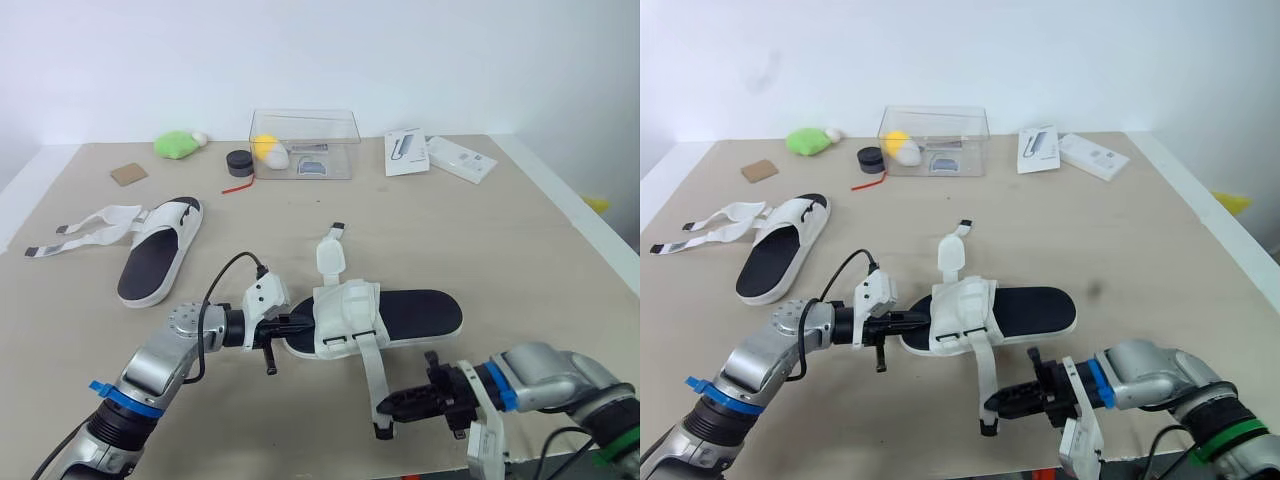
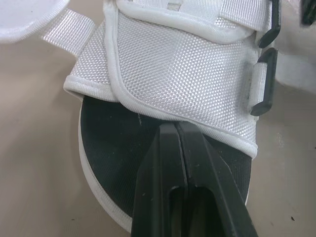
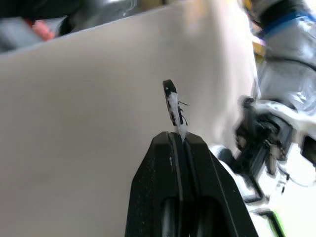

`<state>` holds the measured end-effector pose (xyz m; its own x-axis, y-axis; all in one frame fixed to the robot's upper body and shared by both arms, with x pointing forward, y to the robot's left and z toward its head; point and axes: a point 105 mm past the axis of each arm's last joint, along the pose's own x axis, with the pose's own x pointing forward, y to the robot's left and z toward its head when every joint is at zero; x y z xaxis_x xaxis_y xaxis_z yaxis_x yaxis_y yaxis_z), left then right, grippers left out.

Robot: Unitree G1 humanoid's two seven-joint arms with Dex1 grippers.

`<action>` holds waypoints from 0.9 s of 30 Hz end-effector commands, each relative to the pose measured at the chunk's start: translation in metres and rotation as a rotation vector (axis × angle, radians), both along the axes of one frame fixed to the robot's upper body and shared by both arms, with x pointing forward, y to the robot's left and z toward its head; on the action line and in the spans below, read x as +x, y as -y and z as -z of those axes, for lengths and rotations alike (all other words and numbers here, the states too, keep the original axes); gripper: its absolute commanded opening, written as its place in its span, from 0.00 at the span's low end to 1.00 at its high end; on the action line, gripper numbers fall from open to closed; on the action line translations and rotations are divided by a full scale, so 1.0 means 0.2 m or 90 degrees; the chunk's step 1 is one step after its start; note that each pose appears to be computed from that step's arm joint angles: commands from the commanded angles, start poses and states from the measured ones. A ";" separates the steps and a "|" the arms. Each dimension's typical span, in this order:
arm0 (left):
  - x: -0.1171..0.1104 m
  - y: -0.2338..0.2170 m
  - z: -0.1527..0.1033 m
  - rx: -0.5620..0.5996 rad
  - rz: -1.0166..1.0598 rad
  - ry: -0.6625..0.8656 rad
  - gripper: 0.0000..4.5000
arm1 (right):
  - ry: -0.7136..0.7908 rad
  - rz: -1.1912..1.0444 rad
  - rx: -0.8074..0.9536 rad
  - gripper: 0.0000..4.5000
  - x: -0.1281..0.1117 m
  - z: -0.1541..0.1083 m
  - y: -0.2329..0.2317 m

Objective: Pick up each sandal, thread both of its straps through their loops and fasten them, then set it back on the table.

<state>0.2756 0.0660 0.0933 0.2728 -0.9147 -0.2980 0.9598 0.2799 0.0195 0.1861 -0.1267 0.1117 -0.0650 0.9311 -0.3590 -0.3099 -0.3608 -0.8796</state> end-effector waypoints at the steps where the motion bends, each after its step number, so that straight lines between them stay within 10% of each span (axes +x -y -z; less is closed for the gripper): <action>1: -0.01 -0.02 0.05 0.023 0.000 -0.022 0.00 | -0.114 0.057 0.086 0.00 0.06 -0.25 -0.10; 13: 0.00 0.00 0.05 0.021 0.004 -0.020 0.00 | -0.624 0.307 0.135 0.00 0.34 -0.58 -0.21; 27: -0.02 0.01 0.05 0.020 0.011 -0.020 0.00 | -0.721 0.500 0.191 0.00 0.60 -0.49 -0.12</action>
<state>0.2732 0.0615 0.0968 0.2422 -0.9271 -0.2859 0.9692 0.2449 0.0268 0.3015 -0.0969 0.1950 0.3447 0.8970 -0.2769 -0.9307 0.3649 0.0236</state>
